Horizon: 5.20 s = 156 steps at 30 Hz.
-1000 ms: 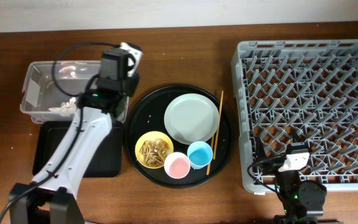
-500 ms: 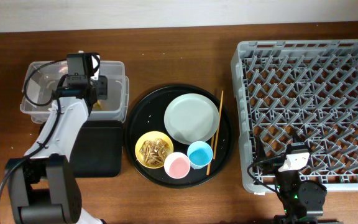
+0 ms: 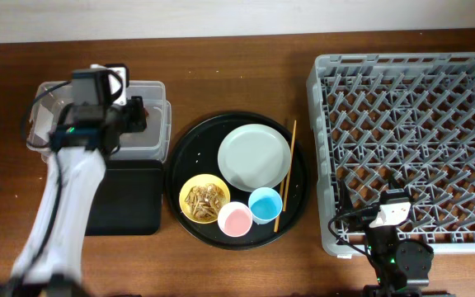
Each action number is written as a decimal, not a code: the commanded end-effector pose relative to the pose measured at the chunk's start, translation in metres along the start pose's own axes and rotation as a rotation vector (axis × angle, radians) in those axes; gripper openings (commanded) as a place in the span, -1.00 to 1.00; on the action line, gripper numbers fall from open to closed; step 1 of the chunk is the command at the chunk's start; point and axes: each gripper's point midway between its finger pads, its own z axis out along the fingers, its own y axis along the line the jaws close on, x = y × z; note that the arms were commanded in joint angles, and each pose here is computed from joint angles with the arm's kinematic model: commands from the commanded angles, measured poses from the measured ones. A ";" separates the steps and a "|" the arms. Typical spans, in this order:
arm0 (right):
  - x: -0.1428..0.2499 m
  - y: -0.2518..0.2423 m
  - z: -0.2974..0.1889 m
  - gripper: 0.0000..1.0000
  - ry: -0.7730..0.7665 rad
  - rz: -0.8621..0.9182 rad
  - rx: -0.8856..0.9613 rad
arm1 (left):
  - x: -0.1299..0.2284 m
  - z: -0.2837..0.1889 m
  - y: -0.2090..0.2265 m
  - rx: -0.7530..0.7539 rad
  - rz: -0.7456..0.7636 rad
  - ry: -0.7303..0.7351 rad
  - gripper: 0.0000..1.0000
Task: Sort waste into correct bins and load items into the dishwasher rack
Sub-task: 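Lift the sachet into the clear bin and release it, then lower the left gripper to the yellow bowl rim, then grip the yellow bowl rim with the left gripper and lift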
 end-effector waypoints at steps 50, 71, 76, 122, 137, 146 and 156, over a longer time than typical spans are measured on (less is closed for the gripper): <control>0.002 -0.001 0.000 0.97 0.003 0.002 0.003 | 0.228 0.007 -0.084 0.014 0.011 0.589 -0.49; 0.002 -0.001 0.000 0.97 0.004 0.002 0.003 | 0.140 0.013 -0.062 -0.178 0.039 0.314 -0.42; 0.002 -0.001 0.000 0.97 0.004 0.002 0.003 | 0.128 -0.011 -0.095 0.000 0.002 0.385 -0.38; 0.002 -0.001 0.000 0.97 0.003 0.002 0.003 | 0.197 0.006 -0.182 -0.039 0.005 0.488 -0.36; 0.002 -0.001 0.000 0.97 0.004 0.002 0.003 | 0.202 0.020 -0.174 -0.101 0.028 0.481 -0.38; 0.002 -0.001 0.000 0.97 0.004 0.002 0.003 | 0.206 0.017 -0.171 -0.113 0.035 0.498 -0.39; 0.002 -0.001 0.000 0.97 0.004 0.002 0.003 | 0.211 0.014 -0.169 -0.115 0.039 0.525 -0.40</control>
